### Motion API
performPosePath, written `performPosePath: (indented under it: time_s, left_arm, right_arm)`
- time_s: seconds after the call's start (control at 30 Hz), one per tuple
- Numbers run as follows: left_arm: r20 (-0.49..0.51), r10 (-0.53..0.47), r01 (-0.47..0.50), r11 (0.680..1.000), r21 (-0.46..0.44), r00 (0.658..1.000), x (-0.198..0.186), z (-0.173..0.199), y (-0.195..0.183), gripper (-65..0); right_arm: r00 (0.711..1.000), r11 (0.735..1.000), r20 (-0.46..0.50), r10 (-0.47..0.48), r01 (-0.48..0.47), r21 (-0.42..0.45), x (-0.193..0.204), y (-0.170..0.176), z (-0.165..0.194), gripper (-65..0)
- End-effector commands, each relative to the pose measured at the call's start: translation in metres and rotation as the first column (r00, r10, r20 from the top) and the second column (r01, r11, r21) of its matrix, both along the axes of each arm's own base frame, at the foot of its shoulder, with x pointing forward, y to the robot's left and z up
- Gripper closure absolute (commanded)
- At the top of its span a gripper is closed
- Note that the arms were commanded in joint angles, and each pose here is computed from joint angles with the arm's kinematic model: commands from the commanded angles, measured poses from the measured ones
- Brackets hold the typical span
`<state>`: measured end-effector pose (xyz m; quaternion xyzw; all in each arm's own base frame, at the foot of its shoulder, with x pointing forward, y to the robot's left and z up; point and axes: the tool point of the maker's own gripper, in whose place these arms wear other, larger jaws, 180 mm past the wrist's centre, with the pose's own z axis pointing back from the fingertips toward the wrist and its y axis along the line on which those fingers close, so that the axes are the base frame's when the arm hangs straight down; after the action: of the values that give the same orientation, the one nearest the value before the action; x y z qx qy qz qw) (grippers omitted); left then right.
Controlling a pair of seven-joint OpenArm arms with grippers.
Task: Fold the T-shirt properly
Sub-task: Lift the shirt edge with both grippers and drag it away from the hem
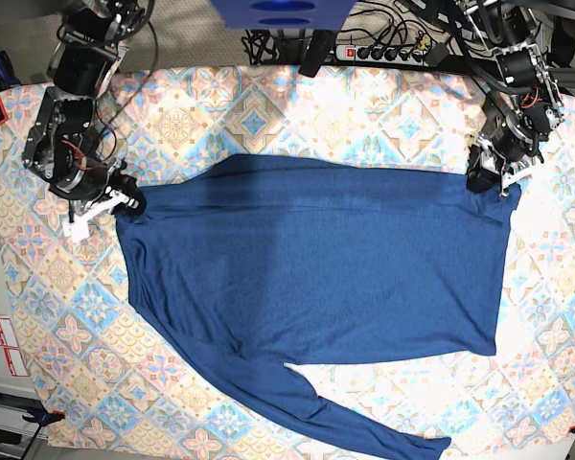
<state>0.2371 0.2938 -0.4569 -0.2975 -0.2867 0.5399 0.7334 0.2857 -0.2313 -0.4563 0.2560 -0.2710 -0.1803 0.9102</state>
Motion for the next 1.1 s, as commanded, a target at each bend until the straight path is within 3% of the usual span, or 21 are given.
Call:
performPosePath:
  time_s: [0.0,0.3,0.53,1.07]
  left_arm:
    - [0.042,0.002,-0.005,0.999,0.053,0.999,0.005,0.017,0.014,0.0]
    - [-0.034,-0.034,0.035,0.998,0.054,0.999,-0.035,0.001,0.005,0.0]
    - [-0.051,-0.085,0.087,0.995,0.046,0.995,-0.056,-0.002,-0.014,0.0]
    - [-0.093,-0.081,0.085,0.996,0.037,0.992,-0.077,-0.011,-0.017,0.0]
  right_arm:
    - [0.999,0.999,0.019,-0.035,0.035,-0.039,0.0,-0.023,0.009,-0.8]
    - [0.993,0.991,-0.034,-0.117,0.115,-0.073,-0.046,-0.053,0.001,-0.8]
    - [0.991,0.987,-0.052,-0.127,0.121,-0.108,-0.068,-0.061,0.0,-0.8]
    - [0.991,0.986,-0.047,-0.127,0.121,-0.118,-0.068,-0.063,0.001,-1.0]
